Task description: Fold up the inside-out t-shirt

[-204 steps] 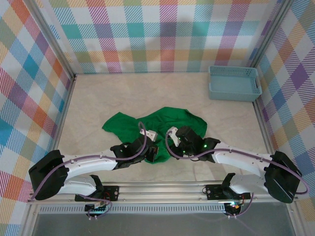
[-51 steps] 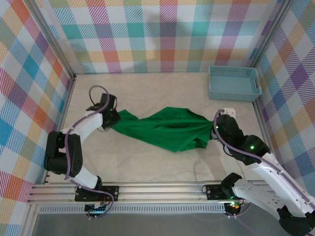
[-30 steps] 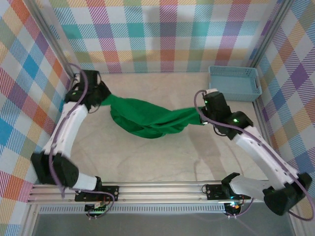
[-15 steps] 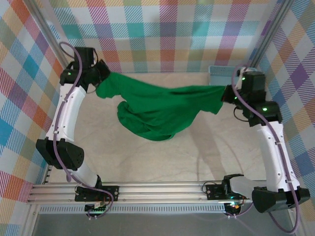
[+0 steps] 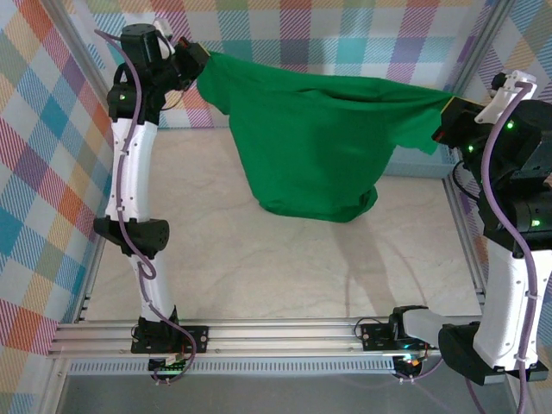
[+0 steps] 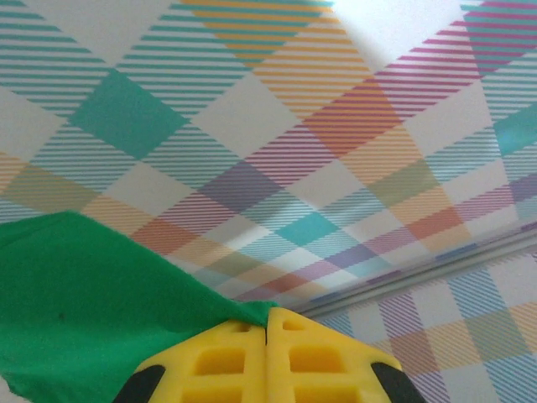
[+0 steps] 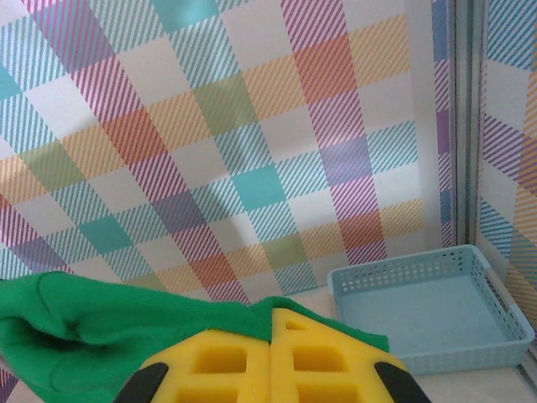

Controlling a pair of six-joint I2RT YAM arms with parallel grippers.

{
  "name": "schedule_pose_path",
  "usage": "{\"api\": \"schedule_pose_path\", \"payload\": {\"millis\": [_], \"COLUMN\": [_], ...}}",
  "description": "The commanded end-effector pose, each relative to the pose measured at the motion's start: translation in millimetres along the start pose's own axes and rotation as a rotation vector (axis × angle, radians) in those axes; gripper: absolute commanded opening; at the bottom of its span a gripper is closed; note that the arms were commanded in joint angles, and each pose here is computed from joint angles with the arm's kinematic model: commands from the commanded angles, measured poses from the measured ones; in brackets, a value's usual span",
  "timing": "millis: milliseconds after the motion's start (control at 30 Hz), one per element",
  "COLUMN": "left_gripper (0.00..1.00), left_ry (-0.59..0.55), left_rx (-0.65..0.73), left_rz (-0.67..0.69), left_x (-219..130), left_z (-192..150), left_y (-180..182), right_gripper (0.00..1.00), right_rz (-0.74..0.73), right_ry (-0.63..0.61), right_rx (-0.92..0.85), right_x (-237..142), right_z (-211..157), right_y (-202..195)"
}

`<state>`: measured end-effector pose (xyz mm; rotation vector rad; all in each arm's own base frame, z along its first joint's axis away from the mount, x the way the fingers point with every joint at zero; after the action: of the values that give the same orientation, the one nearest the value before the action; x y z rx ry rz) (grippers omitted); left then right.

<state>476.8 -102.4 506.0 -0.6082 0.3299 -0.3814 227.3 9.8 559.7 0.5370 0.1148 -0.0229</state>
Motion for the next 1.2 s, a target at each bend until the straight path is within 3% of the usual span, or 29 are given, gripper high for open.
{"api": "schedule_pose_path", "payload": {"millis": [0,233,400,533,633,733,867,1000,1033,1167], "left_gripper": [0.00,0.00,0.00,0.00,0.00,0.00,0.00,0.00,0.00,0.00], "left_ry": [-0.071,-0.205,-0.315,-0.354,-0.290,-0.155,0.067,0.312,0.380,0.582], "left_rx": [0.043,0.162,0.294,0.372,0.404,0.455,0.451,0.390,0.374,0.359], "left_rz": [-0.020,0.186,0.294,0.254,0.142,0.065,-0.025,-0.095,-0.121,-0.247], "left_x": [-26,-102,-169,-210,-216,-198,-152,-101,-89,-54], "left_z": [16,49,66,63,40,-12,-116,-252,-294,-420], "left_y": [-21,-7,-19,-44,-63,-77,-72,-64,-68,-104], "right_gripper": [0.00,0.00,0.00,0.00,0.00,0.00,0.00,0.16,0.25,0.42], "right_rz": [-0.022,0.164,0.318,0.431,0.457,0.472,0.497,0.411,0.373,0.227], "right_ry": [0.047,0.230,0.312,0.323,0.317,0.341,0.435,0.555,0.578,0.607], "right_rx": [-0.021,0.011,-0.058,-0.077,-0.053,-0.039,-0.053,-0.080,-0.087,-0.071], "right_x": [20,113,181,221,250,284,319,350,356,363], "right_z": [-10,-48,-81,-103,-113,-139,-191,-249,-259,-257], "right_y": [-5,22,79,121,133,132,121,92,81,44]}}
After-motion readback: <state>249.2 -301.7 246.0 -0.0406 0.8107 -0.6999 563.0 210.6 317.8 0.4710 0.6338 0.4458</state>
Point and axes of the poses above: each hand's point on the last joint's axis, 136 mm out from that joint toward the fingers, its own x axis out along the fingers, its own y axis along the line the jaws close on, z = x × y, the point moved 5 cm from there along -x, back along the fingers, and after that the axes turned 14 degrees about x, right-handed, at the moved point
